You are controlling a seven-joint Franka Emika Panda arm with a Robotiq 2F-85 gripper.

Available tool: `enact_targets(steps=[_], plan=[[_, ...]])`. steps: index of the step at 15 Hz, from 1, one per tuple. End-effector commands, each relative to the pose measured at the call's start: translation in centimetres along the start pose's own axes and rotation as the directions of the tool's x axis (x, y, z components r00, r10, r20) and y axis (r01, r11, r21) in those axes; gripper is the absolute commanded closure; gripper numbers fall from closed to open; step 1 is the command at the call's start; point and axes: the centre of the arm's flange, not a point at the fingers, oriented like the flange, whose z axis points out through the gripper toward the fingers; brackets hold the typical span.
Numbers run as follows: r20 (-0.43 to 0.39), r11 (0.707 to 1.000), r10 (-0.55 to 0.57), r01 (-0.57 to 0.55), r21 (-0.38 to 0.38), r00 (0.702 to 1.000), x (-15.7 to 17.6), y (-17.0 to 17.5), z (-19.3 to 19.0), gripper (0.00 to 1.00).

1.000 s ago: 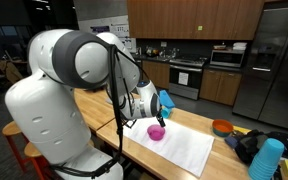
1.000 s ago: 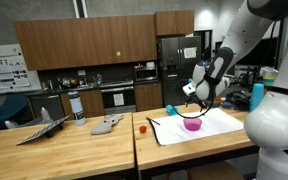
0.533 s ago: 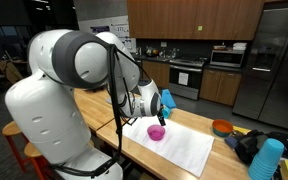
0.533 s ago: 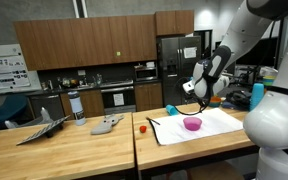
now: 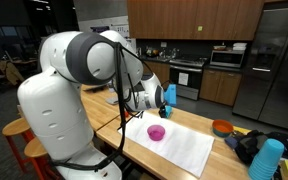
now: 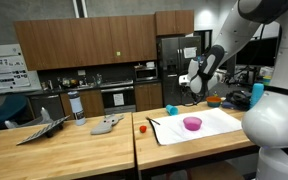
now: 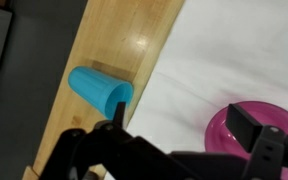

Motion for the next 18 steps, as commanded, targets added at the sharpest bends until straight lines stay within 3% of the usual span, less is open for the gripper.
enact_targets(steps=[1, 4, 10, 18], plan=[[0.031, 0.989, 0.146, -0.144, -0.044, 0.989, 1.8, 3.2, 2.2, 0.00], [0.057, 0.978, 0.203, -0.199, -0.066, 0.977, 2.8, 5.4, 2.9, 0.00], [0.136, 0.990, 0.135, -0.129, -0.051, 0.982, 3.5, 4.1, 3.6, 0.00], [0.063, 0.990, 0.142, -0.141, -0.031, 0.988, 4.1, 2.7, 5.9, 0.00]])
